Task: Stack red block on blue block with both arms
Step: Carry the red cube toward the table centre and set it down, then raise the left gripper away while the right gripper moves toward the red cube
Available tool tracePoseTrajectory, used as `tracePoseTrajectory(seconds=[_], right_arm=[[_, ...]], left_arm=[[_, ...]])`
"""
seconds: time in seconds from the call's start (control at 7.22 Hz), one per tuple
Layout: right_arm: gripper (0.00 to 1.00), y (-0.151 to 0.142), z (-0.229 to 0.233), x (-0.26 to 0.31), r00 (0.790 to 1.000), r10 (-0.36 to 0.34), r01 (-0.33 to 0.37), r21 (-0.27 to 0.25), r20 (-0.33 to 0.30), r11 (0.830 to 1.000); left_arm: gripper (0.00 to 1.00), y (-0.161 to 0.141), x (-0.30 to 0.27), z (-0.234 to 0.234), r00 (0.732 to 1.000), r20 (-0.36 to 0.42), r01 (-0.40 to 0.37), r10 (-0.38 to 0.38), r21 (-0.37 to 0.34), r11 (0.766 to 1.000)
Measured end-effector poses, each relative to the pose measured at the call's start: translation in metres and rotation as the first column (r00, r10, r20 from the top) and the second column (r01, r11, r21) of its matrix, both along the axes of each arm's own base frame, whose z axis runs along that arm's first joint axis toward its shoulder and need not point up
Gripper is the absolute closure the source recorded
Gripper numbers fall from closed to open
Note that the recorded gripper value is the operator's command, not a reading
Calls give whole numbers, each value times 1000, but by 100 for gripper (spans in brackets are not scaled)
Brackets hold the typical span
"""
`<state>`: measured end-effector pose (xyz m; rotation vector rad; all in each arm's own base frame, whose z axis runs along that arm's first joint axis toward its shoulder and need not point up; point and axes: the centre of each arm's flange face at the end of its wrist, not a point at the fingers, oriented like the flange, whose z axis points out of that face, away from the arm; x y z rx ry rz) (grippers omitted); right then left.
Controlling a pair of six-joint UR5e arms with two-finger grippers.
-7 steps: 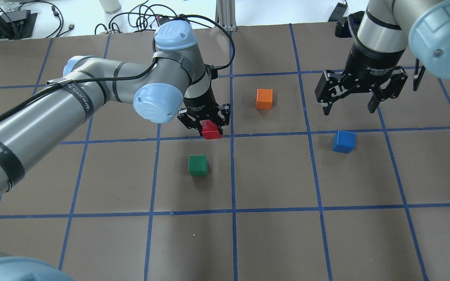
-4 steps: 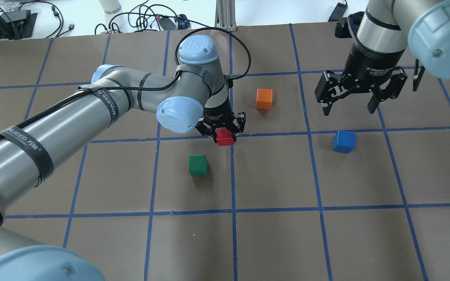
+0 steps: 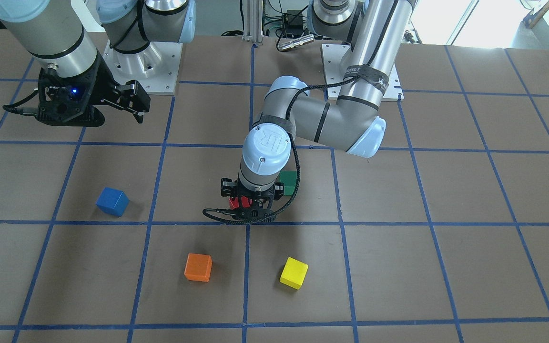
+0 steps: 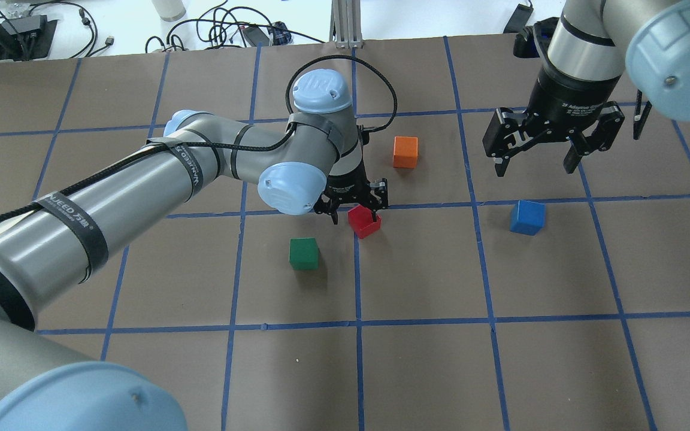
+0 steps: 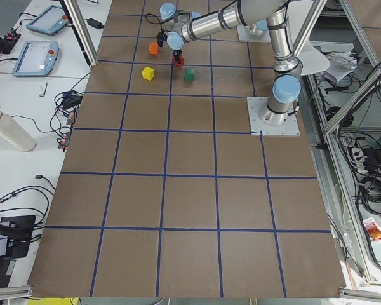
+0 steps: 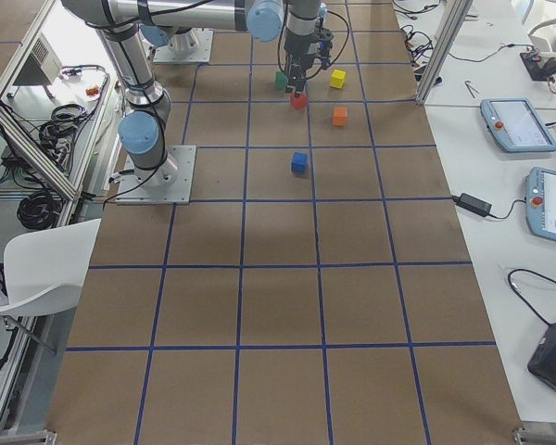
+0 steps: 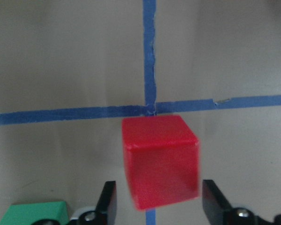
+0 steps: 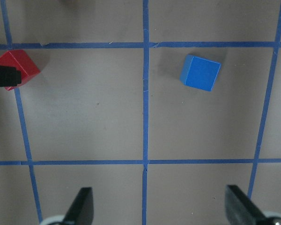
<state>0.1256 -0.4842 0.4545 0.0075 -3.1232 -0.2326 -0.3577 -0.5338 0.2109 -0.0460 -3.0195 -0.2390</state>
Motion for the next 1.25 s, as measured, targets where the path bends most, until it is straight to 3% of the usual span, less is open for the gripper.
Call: tracePoseTrajectory(seconds=[0.28,0.55,0.97,1.25], right_arm=[[0,0,1,0,1000,-1,1,-5,0,1000],[0,-1,3,1,1000,-14,14,-12,9,1000],[0,-5,4,4,997,-70,71,-35,22,997],[0,-16,-3,7,995,-90,93,-53,47,994]], left_arm=[[0,0,4,19,1000,11,1,-1,-17,1000],[0,-10,24,52,996,91,16,-15,-6,1000],[0,-31,82,126,985,168,38,-45,42,998],[0,-35,135,167,974,221,31,-38,33,999]])
